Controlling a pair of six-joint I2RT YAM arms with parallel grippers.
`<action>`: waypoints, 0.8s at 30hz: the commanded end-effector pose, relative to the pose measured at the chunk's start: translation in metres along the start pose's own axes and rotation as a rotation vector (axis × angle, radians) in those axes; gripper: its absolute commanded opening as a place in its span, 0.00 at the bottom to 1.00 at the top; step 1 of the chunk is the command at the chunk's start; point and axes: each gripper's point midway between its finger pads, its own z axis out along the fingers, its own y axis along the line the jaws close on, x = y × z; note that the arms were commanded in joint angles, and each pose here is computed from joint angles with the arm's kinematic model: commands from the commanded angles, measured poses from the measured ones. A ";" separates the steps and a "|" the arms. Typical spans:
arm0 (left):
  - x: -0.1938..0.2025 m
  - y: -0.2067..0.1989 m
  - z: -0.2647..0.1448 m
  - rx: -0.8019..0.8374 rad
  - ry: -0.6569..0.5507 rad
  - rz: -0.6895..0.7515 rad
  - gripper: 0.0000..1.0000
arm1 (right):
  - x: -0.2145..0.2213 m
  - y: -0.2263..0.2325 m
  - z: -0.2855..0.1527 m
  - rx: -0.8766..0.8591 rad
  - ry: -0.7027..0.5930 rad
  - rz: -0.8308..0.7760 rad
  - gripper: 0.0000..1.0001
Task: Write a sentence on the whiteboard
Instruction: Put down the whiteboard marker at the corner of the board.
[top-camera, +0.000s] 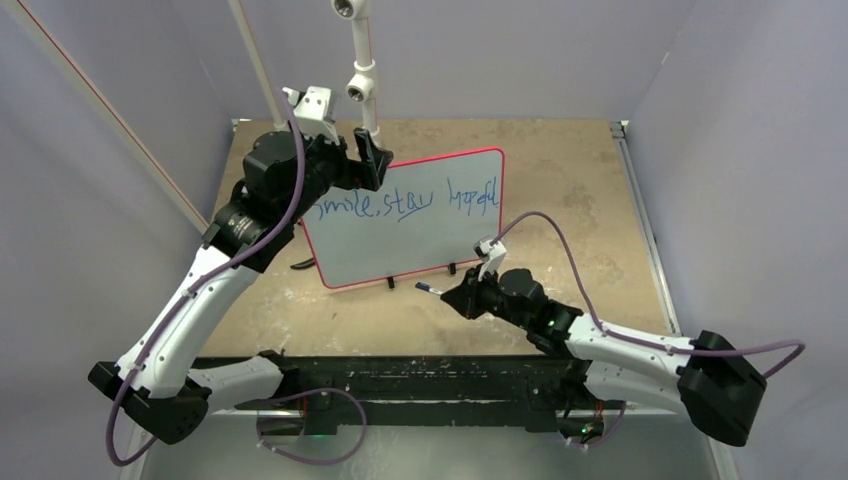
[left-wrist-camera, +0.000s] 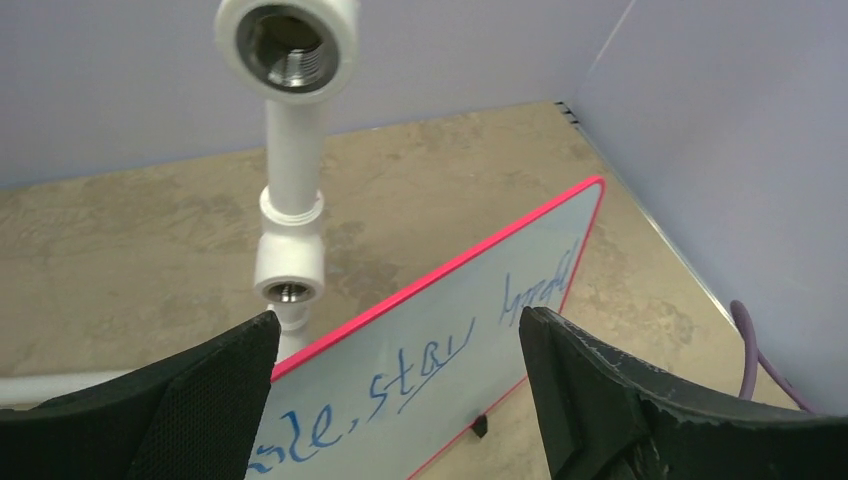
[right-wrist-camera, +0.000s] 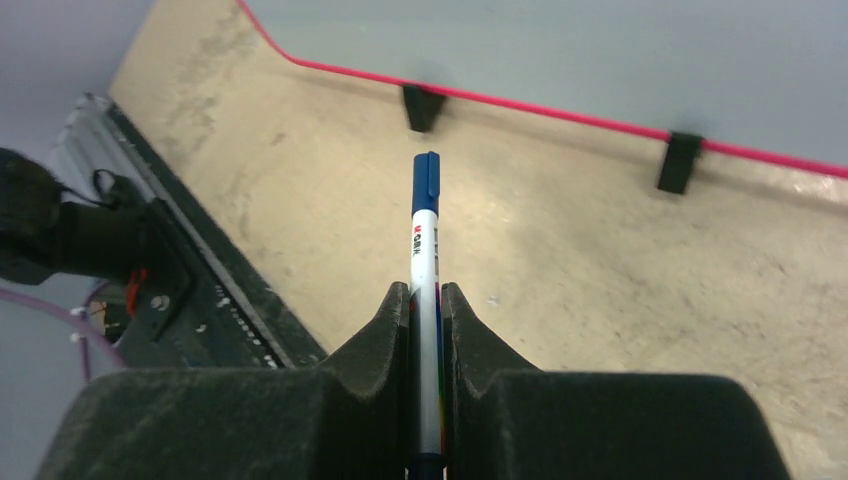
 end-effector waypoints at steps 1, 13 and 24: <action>0.009 0.027 0.004 -0.114 0.011 0.041 0.90 | 0.010 -0.023 0.008 0.054 0.036 0.077 0.00; 0.010 0.062 0.009 -0.213 -0.007 0.047 0.93 | 0.017 -0.078 -0.004 0.288 0.038 0.167 0.63; -0.017 0.137 -0.015 -0.387 -0.110 0.002 0.94 | -0.092 -0.088 -0.048 0.421 -0.247 0.127 0.99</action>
